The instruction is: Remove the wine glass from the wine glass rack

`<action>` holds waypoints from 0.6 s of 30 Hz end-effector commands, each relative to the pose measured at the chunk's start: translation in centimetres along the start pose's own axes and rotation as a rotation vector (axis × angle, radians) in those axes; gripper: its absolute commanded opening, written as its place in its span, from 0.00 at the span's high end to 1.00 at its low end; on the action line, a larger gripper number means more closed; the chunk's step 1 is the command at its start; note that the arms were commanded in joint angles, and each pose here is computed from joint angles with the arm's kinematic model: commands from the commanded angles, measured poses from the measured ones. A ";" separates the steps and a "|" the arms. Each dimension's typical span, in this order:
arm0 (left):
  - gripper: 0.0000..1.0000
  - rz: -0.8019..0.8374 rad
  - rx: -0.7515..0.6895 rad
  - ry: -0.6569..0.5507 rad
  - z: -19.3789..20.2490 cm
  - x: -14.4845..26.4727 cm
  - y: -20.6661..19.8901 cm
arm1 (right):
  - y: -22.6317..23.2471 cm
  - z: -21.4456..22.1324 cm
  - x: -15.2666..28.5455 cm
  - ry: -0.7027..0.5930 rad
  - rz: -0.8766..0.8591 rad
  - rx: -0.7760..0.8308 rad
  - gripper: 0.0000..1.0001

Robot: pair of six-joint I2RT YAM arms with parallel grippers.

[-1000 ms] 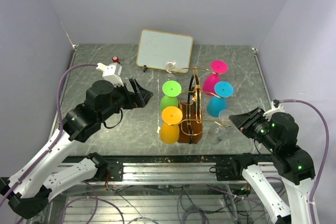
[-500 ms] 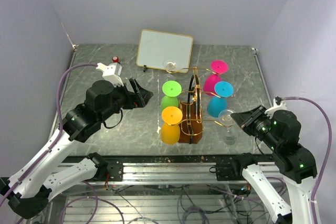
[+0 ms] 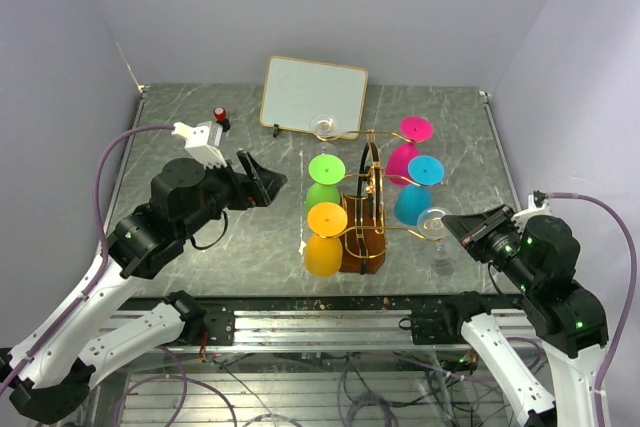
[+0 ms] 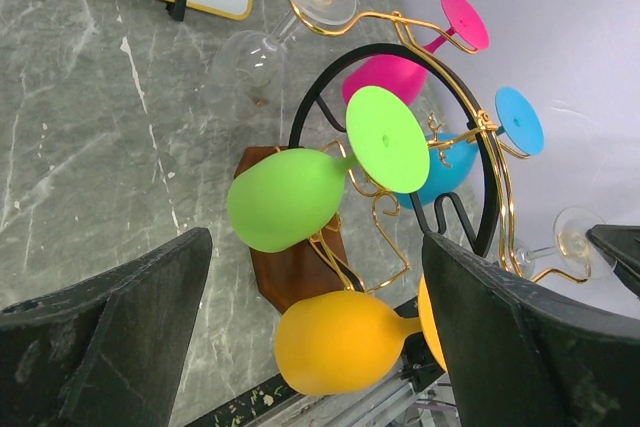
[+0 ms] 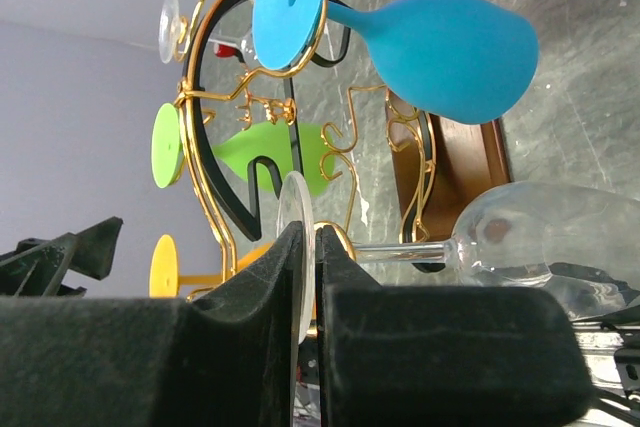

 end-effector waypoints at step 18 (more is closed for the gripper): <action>0.03 0.016 -0.003 -0.059 -1.6 0.7 -0.8 | 0.6 0.2 1.7 -0.035 -0.089 -0.200 1.00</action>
Point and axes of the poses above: each gripper's point midway between its finger pads, its own x axis back along the fingers, its own y axis along the line the jaws close on, z = x × y, the point moved 9 cm from there along x, back along the fingers, and after that the axes turned 2 degrees about x, right-handed, at the moved point
